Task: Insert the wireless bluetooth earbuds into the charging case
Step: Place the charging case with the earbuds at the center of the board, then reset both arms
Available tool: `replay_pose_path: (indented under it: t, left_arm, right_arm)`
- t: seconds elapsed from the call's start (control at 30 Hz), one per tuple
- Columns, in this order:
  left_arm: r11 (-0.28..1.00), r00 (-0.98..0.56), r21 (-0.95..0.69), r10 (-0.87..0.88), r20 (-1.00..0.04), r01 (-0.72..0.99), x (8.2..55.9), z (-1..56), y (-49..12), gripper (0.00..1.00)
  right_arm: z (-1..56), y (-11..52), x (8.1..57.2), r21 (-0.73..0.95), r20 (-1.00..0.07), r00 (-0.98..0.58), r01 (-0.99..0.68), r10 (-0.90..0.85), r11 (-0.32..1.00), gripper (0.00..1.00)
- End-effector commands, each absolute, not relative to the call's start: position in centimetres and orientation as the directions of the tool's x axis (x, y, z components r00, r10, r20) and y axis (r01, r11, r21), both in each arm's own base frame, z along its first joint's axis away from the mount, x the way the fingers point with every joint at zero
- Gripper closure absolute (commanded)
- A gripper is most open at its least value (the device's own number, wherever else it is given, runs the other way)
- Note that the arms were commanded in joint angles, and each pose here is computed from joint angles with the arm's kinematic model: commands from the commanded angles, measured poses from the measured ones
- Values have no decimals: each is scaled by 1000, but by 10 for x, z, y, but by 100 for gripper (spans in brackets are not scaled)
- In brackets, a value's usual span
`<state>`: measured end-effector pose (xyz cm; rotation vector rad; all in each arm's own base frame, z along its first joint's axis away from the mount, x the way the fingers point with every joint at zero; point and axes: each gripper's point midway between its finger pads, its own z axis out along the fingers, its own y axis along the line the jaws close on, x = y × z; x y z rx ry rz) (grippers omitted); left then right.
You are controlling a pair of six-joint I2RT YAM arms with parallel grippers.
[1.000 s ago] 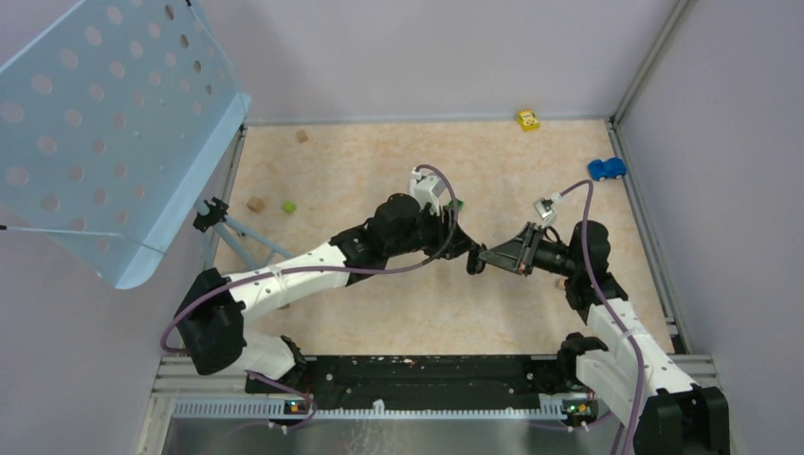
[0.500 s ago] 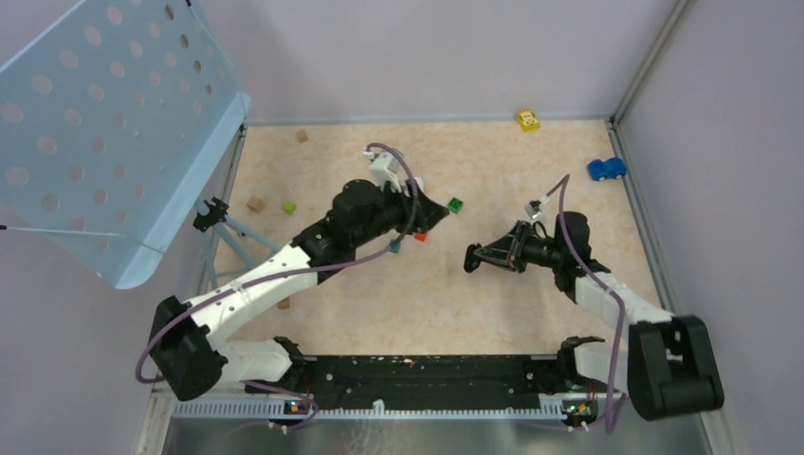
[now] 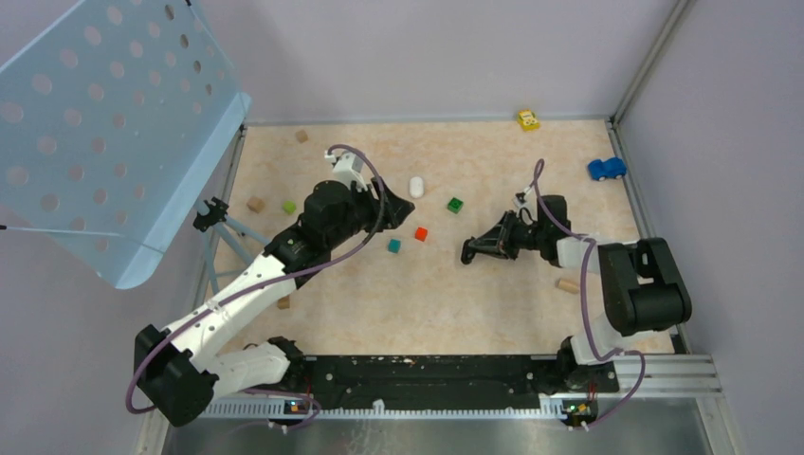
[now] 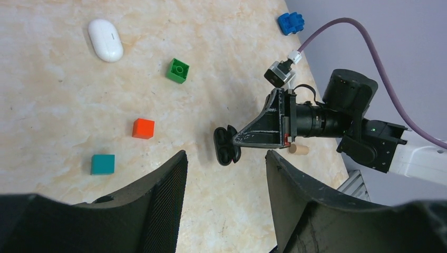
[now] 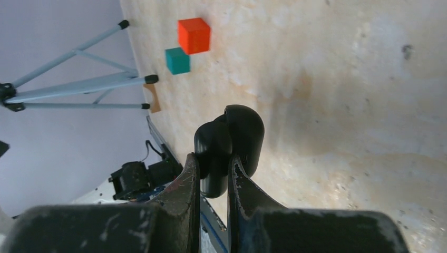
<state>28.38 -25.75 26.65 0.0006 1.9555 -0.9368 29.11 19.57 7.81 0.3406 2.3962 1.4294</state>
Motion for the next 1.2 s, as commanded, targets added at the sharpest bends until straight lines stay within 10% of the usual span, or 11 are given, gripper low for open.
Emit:
replay_pose_path:
  t: [0.0, 0.4, 0.77, 0.93, 1.17]
  left_arm:
    - [706, -555, -606, -356, -752, 367, 283, 267, -256, 38]
    - [699, -563, -609, -351, -748, 374, 281, 264, -257, 38]
    - [693, -577, -611, -337, -744, 383, 282, 260, -262, 39]
    - [719, -564, -582, -319, -762, 379, 285, 261, -258, 36]
    - [822, -517, -520, -348, -782, 233, 309, 253, -225, 9]
  right_arm:
    - [66, 192, 294, 836, -213, -924, -4, 317, 549, 100]
    - [39, 159, 274, 752, -181, -926, 86, 331, 653, 100]
    - [55, 99, 279, 627, -275, -857, 184, 436, 757, 45]
    - [81, 31, 276, 393, -421, -763, 334, 490, 857, 43]
    - [167, -41, 273, 158, -654, -571, 539, 497, 827, 43]
